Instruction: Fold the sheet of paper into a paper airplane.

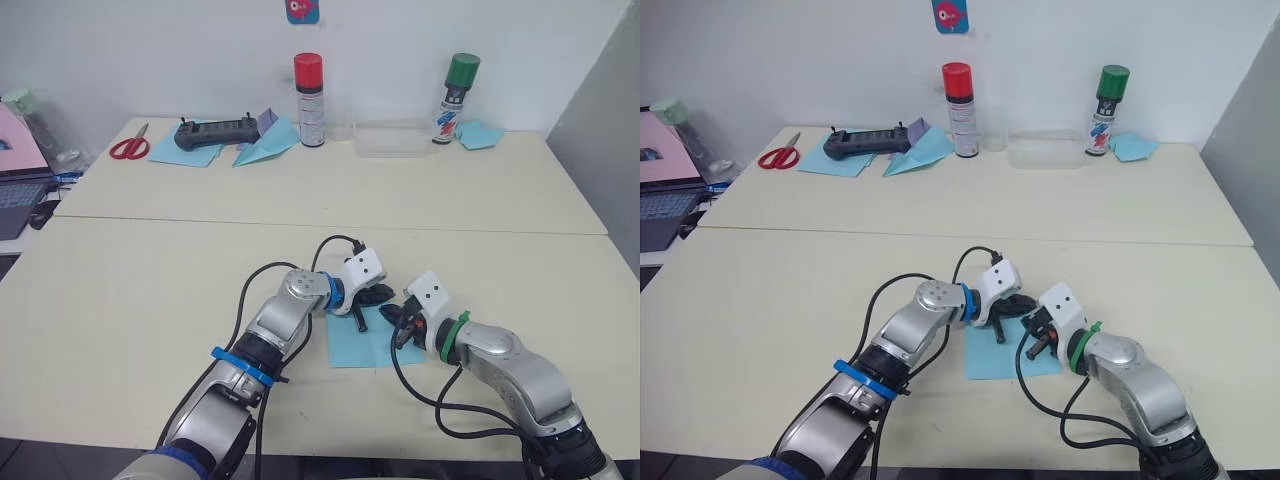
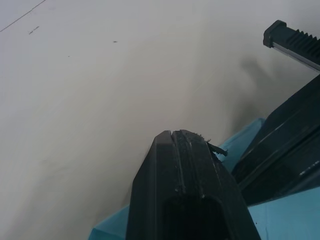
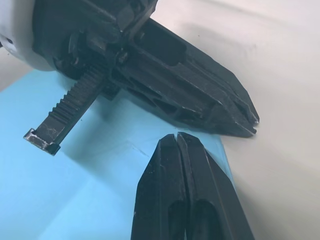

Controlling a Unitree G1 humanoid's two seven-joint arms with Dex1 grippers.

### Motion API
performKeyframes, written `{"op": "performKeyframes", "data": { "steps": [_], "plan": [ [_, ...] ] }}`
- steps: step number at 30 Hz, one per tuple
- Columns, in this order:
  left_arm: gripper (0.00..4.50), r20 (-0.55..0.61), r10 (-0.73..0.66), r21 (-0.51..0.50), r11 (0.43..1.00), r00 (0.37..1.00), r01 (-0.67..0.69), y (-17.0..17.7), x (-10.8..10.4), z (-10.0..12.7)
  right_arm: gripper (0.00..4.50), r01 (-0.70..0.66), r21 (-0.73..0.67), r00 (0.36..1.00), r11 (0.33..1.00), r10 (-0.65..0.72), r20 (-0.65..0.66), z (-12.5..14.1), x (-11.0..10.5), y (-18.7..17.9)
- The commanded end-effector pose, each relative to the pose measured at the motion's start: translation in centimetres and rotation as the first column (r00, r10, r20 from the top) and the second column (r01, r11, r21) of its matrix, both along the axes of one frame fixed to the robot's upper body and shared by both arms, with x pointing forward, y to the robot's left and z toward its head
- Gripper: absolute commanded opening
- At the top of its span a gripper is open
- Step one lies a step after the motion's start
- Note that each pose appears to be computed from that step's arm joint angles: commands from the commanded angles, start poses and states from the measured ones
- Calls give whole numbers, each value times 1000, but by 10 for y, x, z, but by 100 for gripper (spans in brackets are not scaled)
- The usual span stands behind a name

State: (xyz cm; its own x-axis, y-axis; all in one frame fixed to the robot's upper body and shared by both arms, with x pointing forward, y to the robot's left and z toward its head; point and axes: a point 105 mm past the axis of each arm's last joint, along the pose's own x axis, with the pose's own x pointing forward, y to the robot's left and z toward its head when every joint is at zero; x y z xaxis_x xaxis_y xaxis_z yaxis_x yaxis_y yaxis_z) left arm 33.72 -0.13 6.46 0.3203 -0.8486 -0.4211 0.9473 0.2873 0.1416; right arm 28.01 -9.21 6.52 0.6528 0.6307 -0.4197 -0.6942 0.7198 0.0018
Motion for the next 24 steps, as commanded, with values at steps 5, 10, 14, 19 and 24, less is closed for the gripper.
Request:
{"op": "performKeyframes", "data": {
  "steps": [5,10,14,19,24],
  "plan": [
    [0,-20,178,184,968,984,-171,52,13,-41,2,32,-46,997,998,-36,-75,-18,-5,-8],
    [0,8,231,203,952,973,-228,70,21,-41,2,24,-48,996,999,-28,-80,-19,-5,-4],
    [0,10,260,214,943,966,-256,83,23,-44,2,21,-48,997,999,-25,-80,-19,-3,-2],
    [0,16,283,215,935,959,-280,90,25,-48,2,12,-46,996,999,-16,-84,-19,-4,0],
    [0,42,326,149,933,944,-329,94,36,-33,2,2,-42,996,999,-6,-85,-19,-3,3]
  ]
}}
